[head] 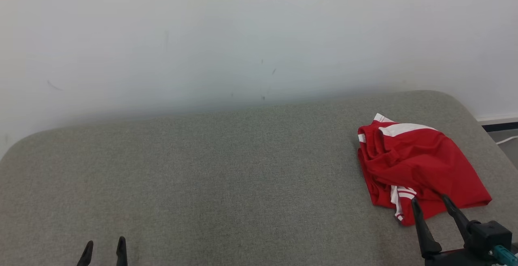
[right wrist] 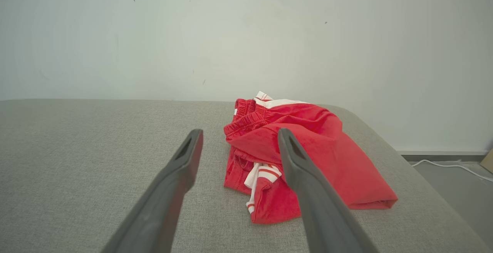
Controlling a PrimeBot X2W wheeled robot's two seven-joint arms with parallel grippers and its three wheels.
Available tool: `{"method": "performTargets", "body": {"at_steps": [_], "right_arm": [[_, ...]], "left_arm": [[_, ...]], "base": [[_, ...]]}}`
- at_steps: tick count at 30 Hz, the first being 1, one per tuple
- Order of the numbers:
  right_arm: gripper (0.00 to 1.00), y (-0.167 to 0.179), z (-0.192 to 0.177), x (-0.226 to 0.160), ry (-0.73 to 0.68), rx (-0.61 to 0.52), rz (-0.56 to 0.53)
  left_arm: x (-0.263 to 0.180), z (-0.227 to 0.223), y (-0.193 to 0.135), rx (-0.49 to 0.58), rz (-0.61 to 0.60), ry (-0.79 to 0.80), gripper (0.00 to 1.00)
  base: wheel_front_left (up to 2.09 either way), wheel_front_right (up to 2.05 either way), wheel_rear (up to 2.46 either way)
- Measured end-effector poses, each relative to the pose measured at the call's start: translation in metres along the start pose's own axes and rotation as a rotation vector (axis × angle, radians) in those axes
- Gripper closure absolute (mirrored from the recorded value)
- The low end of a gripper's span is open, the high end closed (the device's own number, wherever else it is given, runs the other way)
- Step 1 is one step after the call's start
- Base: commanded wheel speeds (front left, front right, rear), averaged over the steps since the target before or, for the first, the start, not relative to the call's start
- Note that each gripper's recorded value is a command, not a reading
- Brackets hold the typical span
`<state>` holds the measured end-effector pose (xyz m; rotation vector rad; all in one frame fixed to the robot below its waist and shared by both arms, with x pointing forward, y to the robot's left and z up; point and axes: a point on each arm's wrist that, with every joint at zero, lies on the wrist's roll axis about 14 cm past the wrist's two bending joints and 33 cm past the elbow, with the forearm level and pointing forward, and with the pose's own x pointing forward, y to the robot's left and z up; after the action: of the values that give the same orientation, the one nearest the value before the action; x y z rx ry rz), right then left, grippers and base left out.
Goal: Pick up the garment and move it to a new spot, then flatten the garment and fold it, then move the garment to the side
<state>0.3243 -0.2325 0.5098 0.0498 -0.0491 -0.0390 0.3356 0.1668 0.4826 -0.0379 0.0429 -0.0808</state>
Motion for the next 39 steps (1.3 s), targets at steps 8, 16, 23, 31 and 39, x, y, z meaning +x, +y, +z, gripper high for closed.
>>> {"method": "performTargets", "body": {"at_steps": [8,16,23,31,39], "right_arm": [[0.0,0.0,0.001,0.001,-0.006,0.0,-0.002],[0.0,0.001,0.002,0.001,-0.008,0.006,-0.005],[1.0,-0.001,-0.001,-0.002,0.0,0.008,-0.012],[1.0,0.006,-0.032,-0.015,0.095,0.066,-0.027],[1.0,0.003,-0.037,-0.01,0.132,0.18,-0.06]], "left_arm": [[-0.001,0.002,-0.001,-0.007,0.002,-0.007,0.0],[-0.004,0.002,-0.001,-0.01,0.003,-0.006,0.0],[-0.004,0.003,-0.002,-0.015,0.001,-0.006,1.0],[-0.011,-0.02,-0.005,-0.065,0.019,0.069,1.0],[-0.01,-0.029,0.001,-0.176,0.048,0.117,1.0]], "base": [[0.0,0.0,0.0],[0.0,0.0,0.0],[0.0,0.0,0.0],[0.0,0.0,0.0],[0.0,0.0,0.0]]}}
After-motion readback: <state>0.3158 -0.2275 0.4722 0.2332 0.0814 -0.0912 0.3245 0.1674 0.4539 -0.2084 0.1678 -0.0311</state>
